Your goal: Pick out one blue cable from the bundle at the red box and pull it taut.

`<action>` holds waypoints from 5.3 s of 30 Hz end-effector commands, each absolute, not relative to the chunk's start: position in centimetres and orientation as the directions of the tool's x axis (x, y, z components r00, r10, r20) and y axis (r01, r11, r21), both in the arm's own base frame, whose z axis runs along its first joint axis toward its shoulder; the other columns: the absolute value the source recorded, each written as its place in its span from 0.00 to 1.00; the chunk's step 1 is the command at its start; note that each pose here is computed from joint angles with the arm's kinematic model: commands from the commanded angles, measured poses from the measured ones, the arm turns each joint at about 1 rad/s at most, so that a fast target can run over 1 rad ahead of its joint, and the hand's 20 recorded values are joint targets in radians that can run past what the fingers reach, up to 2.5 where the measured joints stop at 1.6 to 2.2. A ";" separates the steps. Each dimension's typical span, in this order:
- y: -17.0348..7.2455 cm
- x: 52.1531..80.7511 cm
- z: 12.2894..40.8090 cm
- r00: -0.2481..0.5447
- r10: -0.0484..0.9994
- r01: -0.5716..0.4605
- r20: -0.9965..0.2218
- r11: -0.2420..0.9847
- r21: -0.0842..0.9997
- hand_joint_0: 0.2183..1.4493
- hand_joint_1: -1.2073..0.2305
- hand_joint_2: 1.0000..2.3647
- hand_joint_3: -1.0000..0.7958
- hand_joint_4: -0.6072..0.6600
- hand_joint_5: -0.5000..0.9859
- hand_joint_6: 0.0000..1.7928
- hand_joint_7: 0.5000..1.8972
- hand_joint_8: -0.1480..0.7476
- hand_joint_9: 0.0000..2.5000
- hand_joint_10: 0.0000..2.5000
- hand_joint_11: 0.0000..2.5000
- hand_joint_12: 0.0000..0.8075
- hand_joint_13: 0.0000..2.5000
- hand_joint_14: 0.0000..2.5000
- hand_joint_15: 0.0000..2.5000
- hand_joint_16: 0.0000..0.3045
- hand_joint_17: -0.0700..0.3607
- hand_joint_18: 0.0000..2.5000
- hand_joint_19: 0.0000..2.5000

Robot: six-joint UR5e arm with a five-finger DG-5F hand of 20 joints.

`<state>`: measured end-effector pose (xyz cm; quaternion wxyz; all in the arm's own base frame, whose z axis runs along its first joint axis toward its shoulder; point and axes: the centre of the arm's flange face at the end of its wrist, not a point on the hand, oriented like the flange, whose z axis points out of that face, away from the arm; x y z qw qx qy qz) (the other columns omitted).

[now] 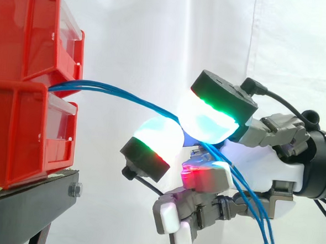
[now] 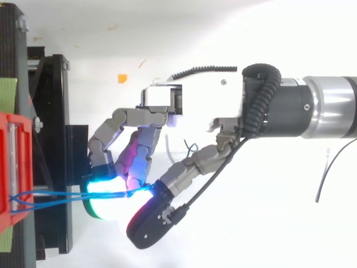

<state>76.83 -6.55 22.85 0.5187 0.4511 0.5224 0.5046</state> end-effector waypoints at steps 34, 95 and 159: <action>-9.5 77.0 24.5 -0.072 0.991 -0.060 -0.109 0.104 0.993 0.34 0.24 0.01 0.44 0.48 0.28 0.51 0.41 0.48 0.51 0.01 0.38 0.42 0.36 0.01 0.24 0.15 0.40 0.32 0.25; -9.9 77.2 25.1 -0.077 0.989 -0.059 -0.126 0.122 0.991 0.41 0.20 0.01 0.39 0.46 0.26 0.51 0.49 0.48 0.50 0.01 0.36 0.42 0.36 0.01 0.23 0.16 0.41 0.34 0.25; -10.1 77.1 25.1 -0.079 0.989 -0.048 -0.124 0.121 0.992 0.43 0.21 0.00 0.28 0.37 0.27 0.53 0.50 0.49 0.53 0.01 0.37 0.41 0.40 0.01 0.24 0.15 0.40 0.39 0.26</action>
